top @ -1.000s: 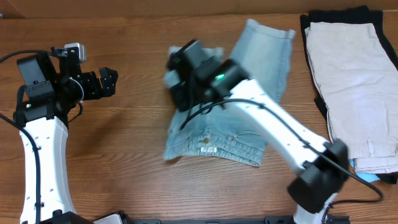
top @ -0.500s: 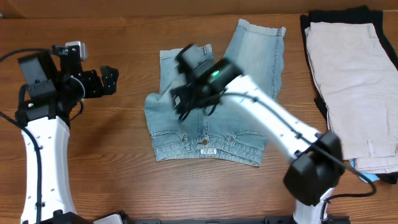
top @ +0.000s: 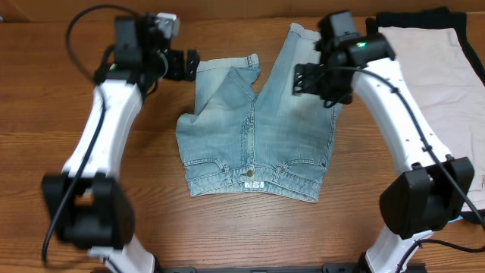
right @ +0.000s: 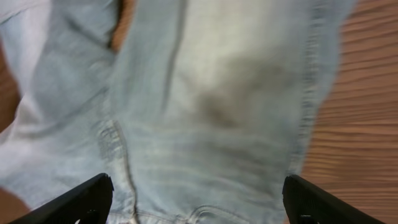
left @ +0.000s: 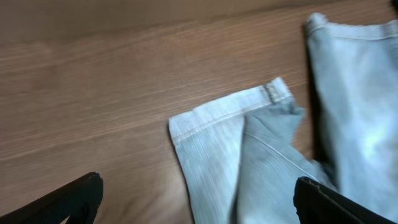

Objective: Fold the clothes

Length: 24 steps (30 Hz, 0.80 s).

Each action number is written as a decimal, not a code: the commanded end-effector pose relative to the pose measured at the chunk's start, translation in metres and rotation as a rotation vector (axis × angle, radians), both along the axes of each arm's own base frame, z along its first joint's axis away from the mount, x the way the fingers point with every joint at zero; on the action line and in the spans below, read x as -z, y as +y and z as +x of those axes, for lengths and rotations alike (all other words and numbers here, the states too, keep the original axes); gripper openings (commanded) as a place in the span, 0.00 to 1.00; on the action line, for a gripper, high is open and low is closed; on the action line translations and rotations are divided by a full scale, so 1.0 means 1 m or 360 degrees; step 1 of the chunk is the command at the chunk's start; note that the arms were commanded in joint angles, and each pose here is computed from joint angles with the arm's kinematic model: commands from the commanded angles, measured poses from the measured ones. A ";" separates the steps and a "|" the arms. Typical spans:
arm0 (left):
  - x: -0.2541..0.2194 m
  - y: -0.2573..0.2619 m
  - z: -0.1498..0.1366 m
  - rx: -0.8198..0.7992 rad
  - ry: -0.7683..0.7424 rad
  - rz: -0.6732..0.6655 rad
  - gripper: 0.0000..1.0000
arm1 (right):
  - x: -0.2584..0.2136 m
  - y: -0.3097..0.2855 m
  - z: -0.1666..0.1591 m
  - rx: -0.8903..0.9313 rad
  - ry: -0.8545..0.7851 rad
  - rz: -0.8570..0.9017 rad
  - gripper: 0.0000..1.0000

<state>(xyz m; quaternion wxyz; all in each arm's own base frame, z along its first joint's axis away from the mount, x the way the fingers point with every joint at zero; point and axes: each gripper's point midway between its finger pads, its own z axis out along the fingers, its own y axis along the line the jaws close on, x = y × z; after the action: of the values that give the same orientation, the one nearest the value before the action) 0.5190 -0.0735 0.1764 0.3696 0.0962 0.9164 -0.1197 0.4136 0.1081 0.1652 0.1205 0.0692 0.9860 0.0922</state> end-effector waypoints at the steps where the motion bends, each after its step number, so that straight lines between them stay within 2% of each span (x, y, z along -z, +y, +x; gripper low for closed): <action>1: 0.025 -0.003 0.030 0.0001 0.0059 0.0009 1.00 | -0.020 -0.028 0.007 0.0080 -0.0081 -0.0009 0.93; 6: 0.056 -0.015 0.051 0.0072 0.0094 -0.0068 0.99 | -0.019 -0.042 0.008 0.0048 -0.0087 -0.0055 0.93; 8: 0.070 -0.021 0.051 0.0092 0.0129 -0.0090 0.95 | -0.018 -0.048 0.009 0.0067 -0.0096 -0.0109 0.93; 13: 0.118 -0.029 0.048 0.0096 0.0260 -0.0049 0.94 | -0.018 -0.053 0.010 0.0087 -0.0107 -0.0150 0.94; 16: 0.141 -0.031 0.046 0.0094 0.0318 -0.0046 0.91 | -0.018 -0.053 0.010 0.0087 -0.0105 -0.0150 0.89; 21: 0.151 -0.031 0.052 0.0059 0.0313 -0.0064 0.86 | -0.018 -0.052 0.010 0.0086 -0.0107 -0.0150 0.87; 24: 0.150 -0.026 0.058 0.0016 0.0273 -0.0020 0.82 | -0.019 -0.052 0.011 0.0087 -0.0114 -0.0149 0.77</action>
<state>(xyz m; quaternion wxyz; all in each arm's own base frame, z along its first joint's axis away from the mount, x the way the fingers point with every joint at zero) 0.5654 -0.1017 0.0190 0.2722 0.0969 0.9457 -0.1491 0.4213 0.0566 0.1637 0.1307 0.0879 0.9865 0.0454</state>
